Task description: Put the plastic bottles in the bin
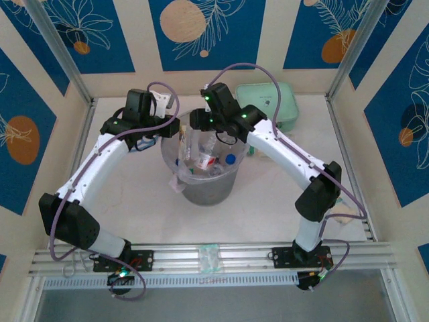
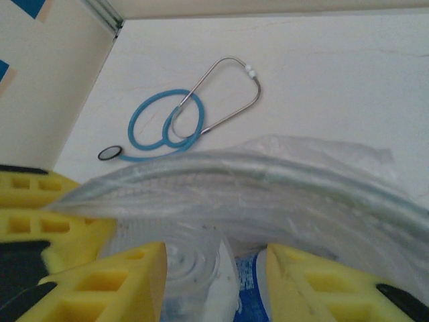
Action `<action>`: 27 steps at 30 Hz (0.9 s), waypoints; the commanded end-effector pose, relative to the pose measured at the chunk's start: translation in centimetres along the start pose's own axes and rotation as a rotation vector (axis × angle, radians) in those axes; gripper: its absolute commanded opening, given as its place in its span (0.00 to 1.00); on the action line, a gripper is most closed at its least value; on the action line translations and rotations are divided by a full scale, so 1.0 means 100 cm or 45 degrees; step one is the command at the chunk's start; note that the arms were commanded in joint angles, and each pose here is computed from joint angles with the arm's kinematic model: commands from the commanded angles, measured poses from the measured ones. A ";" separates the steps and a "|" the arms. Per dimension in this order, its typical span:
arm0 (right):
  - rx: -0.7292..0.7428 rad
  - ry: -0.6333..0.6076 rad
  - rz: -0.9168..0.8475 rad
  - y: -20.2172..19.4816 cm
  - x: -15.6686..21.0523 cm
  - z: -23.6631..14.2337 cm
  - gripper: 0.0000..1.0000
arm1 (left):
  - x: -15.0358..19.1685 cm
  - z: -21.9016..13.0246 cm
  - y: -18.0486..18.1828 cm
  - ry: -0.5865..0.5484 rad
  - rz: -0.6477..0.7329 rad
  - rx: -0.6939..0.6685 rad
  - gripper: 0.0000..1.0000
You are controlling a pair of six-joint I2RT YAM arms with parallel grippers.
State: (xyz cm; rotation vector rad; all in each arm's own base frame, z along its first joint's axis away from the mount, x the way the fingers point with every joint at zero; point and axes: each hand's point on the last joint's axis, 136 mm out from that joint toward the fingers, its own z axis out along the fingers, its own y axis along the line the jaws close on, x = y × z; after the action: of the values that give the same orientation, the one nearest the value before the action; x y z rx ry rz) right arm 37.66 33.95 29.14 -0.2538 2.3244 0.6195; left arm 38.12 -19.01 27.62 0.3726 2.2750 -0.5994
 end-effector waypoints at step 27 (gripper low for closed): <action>-0.195 0.168 0.107 0.012 0.036 -0.024 0.36 | -0.013 -0.010 -0.002 -0.080 0.037 0.001 0.00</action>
State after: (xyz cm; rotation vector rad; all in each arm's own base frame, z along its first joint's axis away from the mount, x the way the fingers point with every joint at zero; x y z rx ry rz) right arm 35.23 35.38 27.93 -0.2532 2.3762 0.8455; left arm 38.24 -18.37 27.35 0.3516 2.2852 -0.5740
